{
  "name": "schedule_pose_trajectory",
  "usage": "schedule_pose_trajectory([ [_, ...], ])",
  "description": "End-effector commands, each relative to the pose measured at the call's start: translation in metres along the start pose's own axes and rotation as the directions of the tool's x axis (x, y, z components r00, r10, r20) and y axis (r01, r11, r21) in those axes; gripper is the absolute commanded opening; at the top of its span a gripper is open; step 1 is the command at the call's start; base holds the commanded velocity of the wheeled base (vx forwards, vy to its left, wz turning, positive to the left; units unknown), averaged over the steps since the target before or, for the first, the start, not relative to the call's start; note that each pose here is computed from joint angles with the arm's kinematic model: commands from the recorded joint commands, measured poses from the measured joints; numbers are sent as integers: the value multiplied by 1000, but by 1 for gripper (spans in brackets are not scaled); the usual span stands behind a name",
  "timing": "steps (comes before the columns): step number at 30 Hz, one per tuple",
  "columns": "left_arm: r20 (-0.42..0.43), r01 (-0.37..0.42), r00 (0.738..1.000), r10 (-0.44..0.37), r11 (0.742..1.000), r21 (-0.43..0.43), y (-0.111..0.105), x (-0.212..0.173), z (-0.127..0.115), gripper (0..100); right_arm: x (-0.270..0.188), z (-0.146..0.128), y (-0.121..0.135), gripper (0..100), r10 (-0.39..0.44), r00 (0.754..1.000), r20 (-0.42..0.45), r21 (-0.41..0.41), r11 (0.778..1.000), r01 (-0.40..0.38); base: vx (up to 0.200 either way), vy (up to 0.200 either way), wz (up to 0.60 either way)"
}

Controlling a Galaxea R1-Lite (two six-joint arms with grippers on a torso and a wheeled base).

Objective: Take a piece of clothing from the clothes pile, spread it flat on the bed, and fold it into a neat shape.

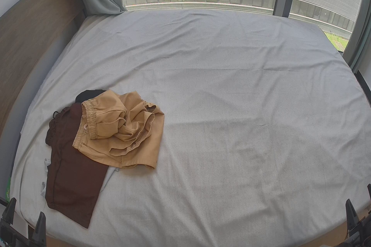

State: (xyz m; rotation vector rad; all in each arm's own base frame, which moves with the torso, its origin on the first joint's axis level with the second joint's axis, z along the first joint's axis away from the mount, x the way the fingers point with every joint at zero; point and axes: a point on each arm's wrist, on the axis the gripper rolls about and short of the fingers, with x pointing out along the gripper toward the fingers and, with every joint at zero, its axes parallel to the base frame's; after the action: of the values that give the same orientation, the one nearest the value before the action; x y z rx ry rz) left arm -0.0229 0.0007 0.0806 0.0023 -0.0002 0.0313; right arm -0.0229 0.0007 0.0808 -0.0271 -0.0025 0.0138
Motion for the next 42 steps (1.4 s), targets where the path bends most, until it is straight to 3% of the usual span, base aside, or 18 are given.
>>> schedule_pose_trajectory([
  [1,-2,1,1000,-1,1000,-1,0,0,-5,100,0,-5,0,100,2,1000,-1,-1,1000,-2,0,0,0],
  [26,4,39,999,-39,999,28,-1,0,-5,100,0,-5,0,100,0,1000,-1,4,1000,0,0,0,0],
  [29,64,33,997,-34,999,12,-1,-2,5,100,0,-5,0,100,0,1000,-1,4,1000,0,0,0,0],
  [31,177,25,984,-27,1000,13,-1,-8,34,100,0,-5,0,100,0,1000,-1,4,1000,0,0,0,0],
  [32,178,32,983,-33,999,13,0,-8,42,100,0,-5,0,100,0,1000,-1,4,1000,0,0,0,0],
  [36,101,75,992,-77,997,15,0,4,51,100,0,-5,0,100,0,1000,-1,7,1000,0,0,0,0],
  [42,52,101,993,-101,995,12,-1,17,58,100,0,-5,0,100,0,1000,-1,6,1000,0,0,0,0],
])
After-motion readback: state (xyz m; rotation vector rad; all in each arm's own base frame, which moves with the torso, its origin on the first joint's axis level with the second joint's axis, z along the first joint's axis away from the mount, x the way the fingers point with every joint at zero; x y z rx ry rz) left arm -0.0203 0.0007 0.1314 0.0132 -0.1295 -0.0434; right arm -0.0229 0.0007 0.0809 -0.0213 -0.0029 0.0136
